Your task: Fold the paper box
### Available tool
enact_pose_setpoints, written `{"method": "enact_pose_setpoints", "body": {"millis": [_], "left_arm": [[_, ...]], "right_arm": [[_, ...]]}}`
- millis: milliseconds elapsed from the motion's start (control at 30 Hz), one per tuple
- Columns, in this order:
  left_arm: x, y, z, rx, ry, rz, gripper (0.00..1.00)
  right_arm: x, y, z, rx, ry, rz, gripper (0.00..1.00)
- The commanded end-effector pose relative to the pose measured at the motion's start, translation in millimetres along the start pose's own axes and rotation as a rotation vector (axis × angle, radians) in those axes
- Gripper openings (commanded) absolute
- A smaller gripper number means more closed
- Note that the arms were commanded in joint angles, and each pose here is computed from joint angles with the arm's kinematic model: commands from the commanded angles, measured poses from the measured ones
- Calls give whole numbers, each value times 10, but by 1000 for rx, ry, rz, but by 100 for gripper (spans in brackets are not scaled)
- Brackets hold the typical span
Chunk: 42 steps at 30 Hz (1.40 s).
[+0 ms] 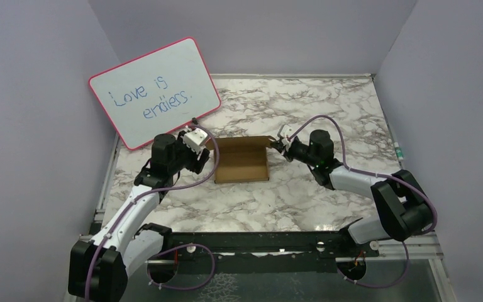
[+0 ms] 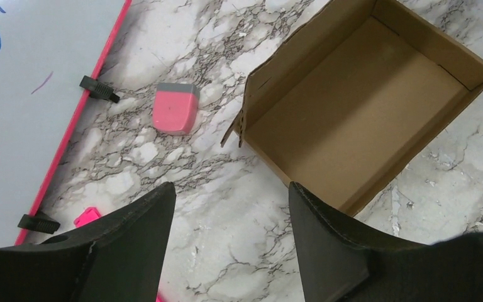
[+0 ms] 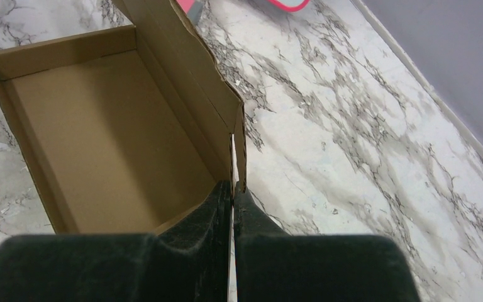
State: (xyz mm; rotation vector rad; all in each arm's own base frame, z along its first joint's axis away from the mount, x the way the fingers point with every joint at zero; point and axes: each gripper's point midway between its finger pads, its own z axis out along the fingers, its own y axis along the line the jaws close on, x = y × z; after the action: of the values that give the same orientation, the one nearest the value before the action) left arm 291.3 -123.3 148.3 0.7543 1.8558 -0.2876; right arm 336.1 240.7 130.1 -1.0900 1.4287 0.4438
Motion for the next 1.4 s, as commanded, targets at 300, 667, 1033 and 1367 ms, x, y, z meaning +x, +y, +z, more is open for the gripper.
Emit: {"method": "enact_pose_setpoints", "body": {"millis": [300,667,1033,1367], "left_arm": [[-506,3,352,111,-227,263,62],[-488,-96,421,178,-212,188,21],[-639,-9,406,-49,-171,-81,11],[-670,-70,510,-171,-185,-411,12]], "right_arm": [[-171,-42,-57,23,-63,-8,8],[-315,4,-44,-18,-94,47,8],[-502,-129,-106,84,-102,204,8],[-335,-48,-55,261,16,307,9]]}}
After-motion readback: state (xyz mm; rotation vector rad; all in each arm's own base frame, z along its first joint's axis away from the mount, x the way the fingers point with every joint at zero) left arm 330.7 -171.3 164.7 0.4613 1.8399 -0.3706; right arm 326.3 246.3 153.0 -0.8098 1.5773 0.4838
